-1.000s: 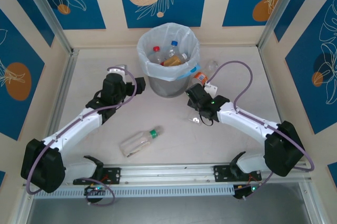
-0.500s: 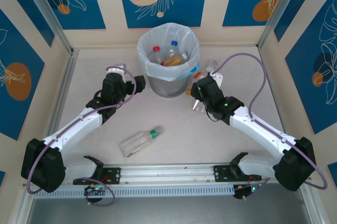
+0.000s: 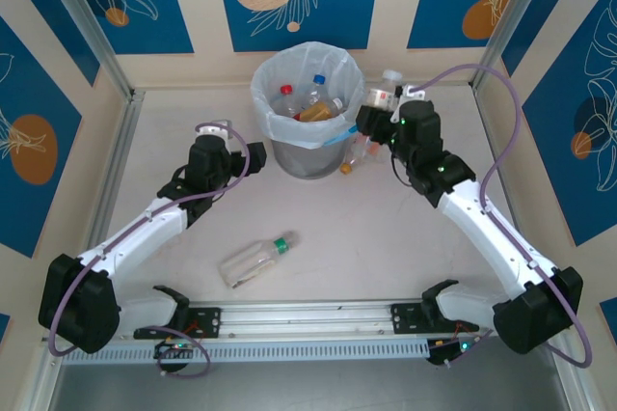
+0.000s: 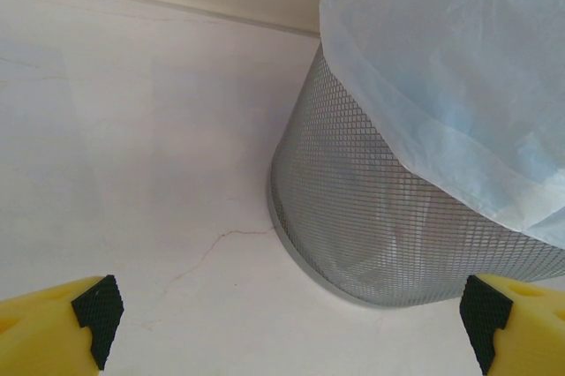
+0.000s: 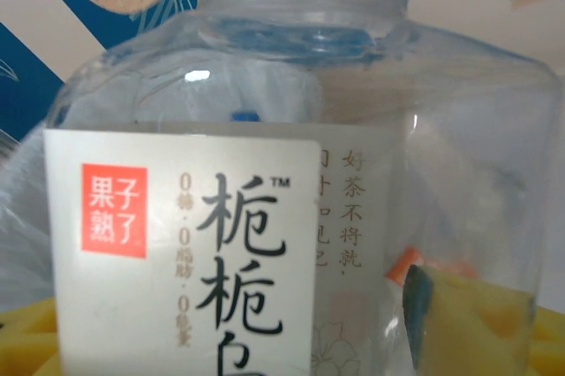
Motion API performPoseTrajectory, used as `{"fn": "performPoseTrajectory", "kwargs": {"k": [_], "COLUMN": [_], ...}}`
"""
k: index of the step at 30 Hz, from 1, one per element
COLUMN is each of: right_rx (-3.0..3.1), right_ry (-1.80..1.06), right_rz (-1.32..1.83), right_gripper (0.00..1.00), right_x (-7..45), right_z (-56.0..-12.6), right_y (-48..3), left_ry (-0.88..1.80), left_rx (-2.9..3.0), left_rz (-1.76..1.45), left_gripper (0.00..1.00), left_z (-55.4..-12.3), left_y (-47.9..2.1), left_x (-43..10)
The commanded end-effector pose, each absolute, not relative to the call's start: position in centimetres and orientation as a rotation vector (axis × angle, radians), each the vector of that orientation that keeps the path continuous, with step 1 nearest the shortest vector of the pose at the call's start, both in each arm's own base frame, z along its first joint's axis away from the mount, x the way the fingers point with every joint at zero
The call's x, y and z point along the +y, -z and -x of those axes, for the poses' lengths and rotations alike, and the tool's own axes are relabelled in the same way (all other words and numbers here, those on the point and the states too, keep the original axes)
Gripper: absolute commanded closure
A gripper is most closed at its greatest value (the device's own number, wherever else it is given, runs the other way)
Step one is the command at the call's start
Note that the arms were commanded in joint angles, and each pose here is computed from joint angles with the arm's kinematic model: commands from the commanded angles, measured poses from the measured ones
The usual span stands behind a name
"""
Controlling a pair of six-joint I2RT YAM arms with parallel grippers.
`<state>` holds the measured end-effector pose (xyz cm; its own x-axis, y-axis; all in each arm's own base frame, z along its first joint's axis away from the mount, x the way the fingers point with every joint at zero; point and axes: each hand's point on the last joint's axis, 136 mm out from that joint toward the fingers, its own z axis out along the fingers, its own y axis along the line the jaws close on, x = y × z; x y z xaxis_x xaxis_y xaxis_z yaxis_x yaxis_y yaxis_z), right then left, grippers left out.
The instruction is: Put the plastic bottles in the bin
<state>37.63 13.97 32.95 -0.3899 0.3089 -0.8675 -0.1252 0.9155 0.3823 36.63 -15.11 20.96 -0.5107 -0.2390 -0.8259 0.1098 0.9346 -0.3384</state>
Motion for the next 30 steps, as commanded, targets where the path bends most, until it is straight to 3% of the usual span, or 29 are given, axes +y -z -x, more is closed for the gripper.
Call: {"fn": "performPoseTrajectory", "kwargs": {"k": [1, 16, 22, 30], "right_rx": [1.848, 1.822, 1.839, 1.912], "right_ry": [-0.568, -0.620, -0.565, -0.617], "right_rz": [0.020, 0.265, 0.325, 0.514], "right_gripper": [0.55, 0.56, 0.55, 0.55], "right_x": [15.9, 19.4, 20.4, 23.7], "right_z": [-38.7, -45.6, -49.8, -51.3], "right_y": [-36.7, -41.6, -40.6, -37.9], "left_ry": [0.449, 0.398, 0.379, 0.372], "left_rx": [2.016, 2.021, 2.008, 1.956], "left_rz": [0.123, 0.172, 0.197, 0.227], "left_gripper": [0.01, 0.01, 0.01, 0.01], "left_z": [-36.7, -35.4, -34.6, -33.4], "left_y": [-23.3, -23.3, -23.4, -23.9], "left_x": [-14.6, -12.9, -12.0, -10.5]}}
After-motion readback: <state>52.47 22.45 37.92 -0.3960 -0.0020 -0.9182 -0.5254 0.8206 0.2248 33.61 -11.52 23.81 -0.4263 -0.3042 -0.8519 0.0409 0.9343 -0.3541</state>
